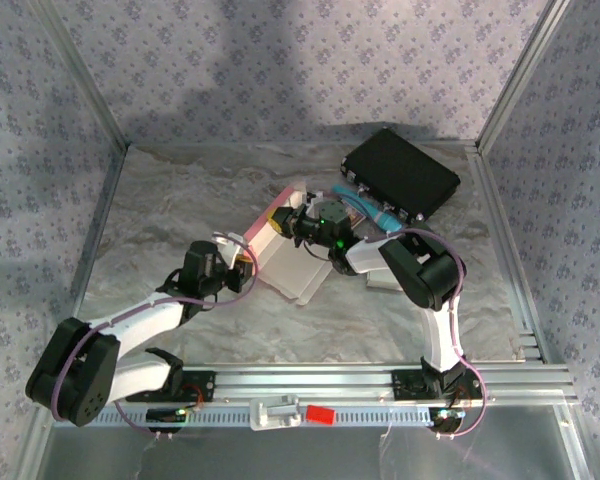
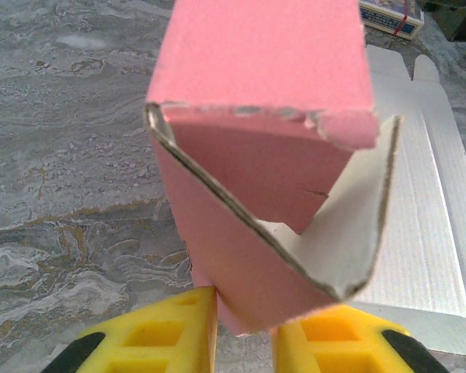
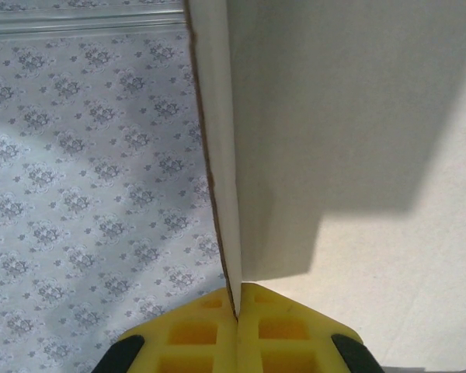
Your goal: Fold the paper box
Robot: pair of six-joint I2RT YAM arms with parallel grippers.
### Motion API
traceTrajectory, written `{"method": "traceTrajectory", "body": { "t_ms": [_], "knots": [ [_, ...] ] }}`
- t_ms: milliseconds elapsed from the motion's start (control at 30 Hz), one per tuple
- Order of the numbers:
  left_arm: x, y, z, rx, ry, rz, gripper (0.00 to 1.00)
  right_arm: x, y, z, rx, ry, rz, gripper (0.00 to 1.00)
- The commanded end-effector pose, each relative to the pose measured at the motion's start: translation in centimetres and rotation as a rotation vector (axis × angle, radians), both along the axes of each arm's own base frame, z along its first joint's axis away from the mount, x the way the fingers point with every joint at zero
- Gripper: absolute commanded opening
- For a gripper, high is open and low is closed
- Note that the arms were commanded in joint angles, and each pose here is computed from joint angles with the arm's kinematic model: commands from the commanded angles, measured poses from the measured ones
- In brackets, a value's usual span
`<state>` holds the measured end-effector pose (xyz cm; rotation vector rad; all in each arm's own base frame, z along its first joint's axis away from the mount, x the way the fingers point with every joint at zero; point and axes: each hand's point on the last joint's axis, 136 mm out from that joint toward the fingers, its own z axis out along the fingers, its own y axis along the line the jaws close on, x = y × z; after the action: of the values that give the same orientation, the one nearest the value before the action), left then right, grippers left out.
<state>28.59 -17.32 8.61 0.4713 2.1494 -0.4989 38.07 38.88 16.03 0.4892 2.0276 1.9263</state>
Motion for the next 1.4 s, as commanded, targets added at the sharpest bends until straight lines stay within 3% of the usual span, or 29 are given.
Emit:
{"method": "traceTrajectory", "body": {
  "t_ms": [0, 200, 933, 1367],
  "knots": [
    [1.2, -0.3, 2.1, -0.018, -0.069, -0.007, 0.23, -0.4, 1.0, 0.6, 0.02, -0.005, 0.033, 0.0],
    [1.2, -0.8, 1.5, -0.034, -0.039, -0.022, 0.23, -0.3, 1.3, 0.6, 0.023, -0.006, 0.034, 0.0],
    [3.7, -0.6, 1.3, -0.097, -0.039, 0.17, 0.29, -1.3, 0.7, -1.8, 0.019, 0.012, -0.061, 0.0],
    [4.9, -0.2, 1.3, -0.122, -0.047, 0.284, 0.27, -1.5, 0.8, -2.9, 0.022, 0.079, -0.12, 0.0]
  ]
}}
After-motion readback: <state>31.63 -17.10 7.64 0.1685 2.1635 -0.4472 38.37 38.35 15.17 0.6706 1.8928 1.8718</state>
